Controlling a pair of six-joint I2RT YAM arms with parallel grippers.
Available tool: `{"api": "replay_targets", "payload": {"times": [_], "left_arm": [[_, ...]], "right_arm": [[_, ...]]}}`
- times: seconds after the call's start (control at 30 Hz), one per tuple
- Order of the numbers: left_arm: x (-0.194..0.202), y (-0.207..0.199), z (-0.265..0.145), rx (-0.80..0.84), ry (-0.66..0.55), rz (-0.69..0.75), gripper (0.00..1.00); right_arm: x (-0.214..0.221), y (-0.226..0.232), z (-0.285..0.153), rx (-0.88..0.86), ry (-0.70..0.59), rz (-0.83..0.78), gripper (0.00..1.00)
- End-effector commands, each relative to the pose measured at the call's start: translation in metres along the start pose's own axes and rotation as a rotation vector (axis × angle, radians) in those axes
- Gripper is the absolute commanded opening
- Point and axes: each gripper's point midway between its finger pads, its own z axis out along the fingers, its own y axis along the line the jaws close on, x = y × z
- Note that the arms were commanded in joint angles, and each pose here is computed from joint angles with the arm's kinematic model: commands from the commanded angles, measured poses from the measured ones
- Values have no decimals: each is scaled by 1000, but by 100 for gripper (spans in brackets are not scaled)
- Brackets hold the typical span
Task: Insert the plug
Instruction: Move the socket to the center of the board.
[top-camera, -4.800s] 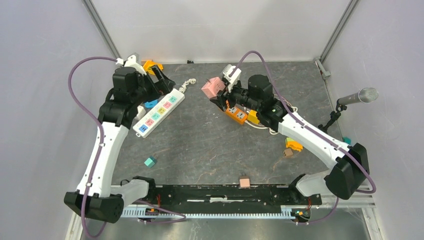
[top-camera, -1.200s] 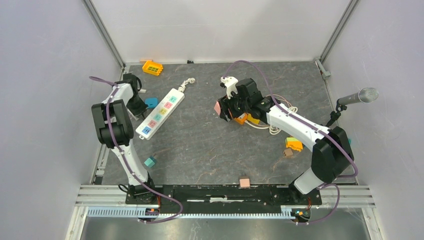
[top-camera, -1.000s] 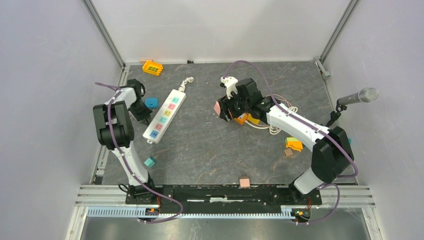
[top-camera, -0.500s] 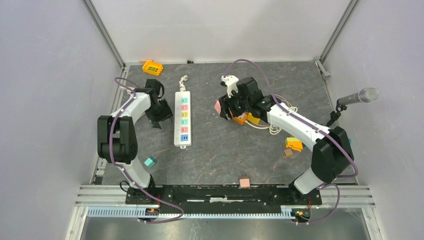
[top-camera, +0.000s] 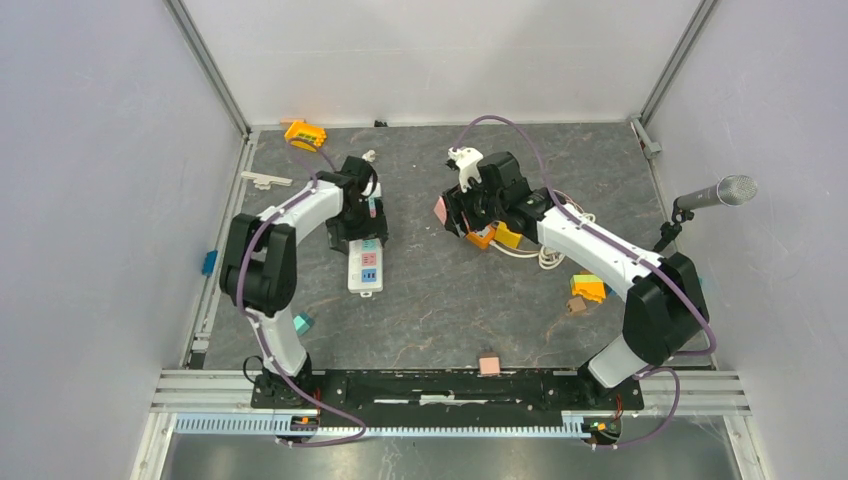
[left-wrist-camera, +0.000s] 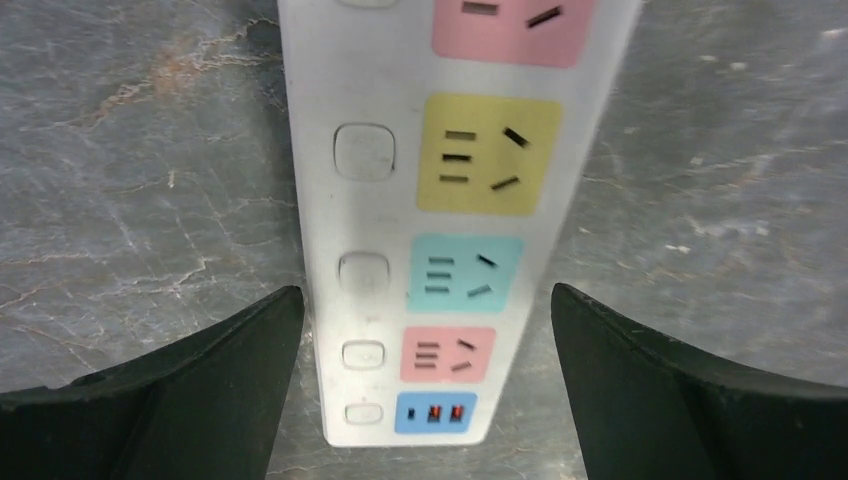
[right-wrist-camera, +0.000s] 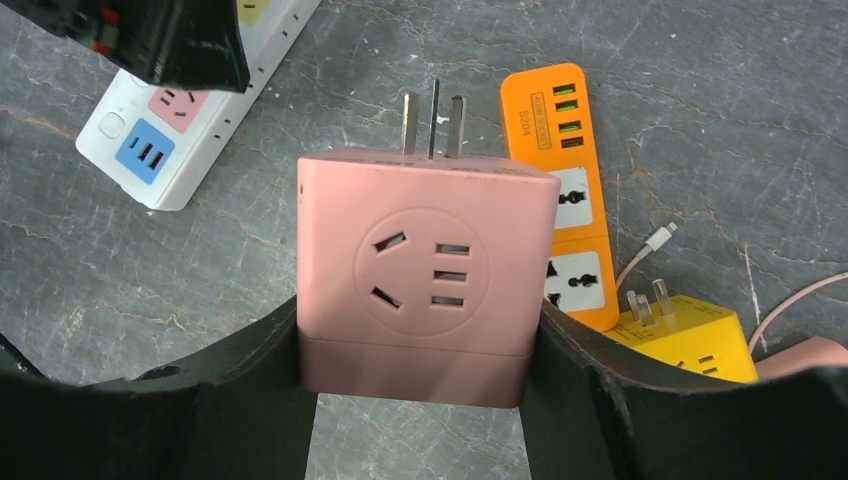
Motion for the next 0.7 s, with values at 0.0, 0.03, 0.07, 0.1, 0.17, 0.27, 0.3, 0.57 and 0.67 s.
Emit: {"api": "replay_targets", "payload": {"times": [0.0, 0.03, 0.07, 0.1, 0.17, 0.27, 0.3, 0.57, 0.67], "left_arm": [[0, 8, 18, -95, 25, 71, 100], [3, 10, 21, -109, 38, 80, 100], [4, 10, 24, -117, 51, 80, 100], [7, 9, 26, -118, 63, 80, 100], [10, 2, 26, -91, 78, 71, 95], [16, -10, 22, -51, 93, 48, 83], [19, -13, 19, -50, 99, 34, 79], [81, -55, -7, 35, 215, 3, 65], [108, -62, -17, -1, 245, 48, 64]], "right_arm": [[-33, -1, -19, 11, -107, -3, 0], [-33, -2, -20, 12, -108, -2, 0], [-32, -2, -21, 13, -109, -2, 0], [-31, -3, -22, 14, -108, -1, 0], [-30, -3, -24, 15, -109, -1, 0], [-30, -4, -27, 17, -113, -2, 0], [-30, -4, -29, 18, -116, -1, 0], [-29, -1, -36, 8, -144, 9, 0], [-25, 1, -40, -4, -151, 21, 0]]}}
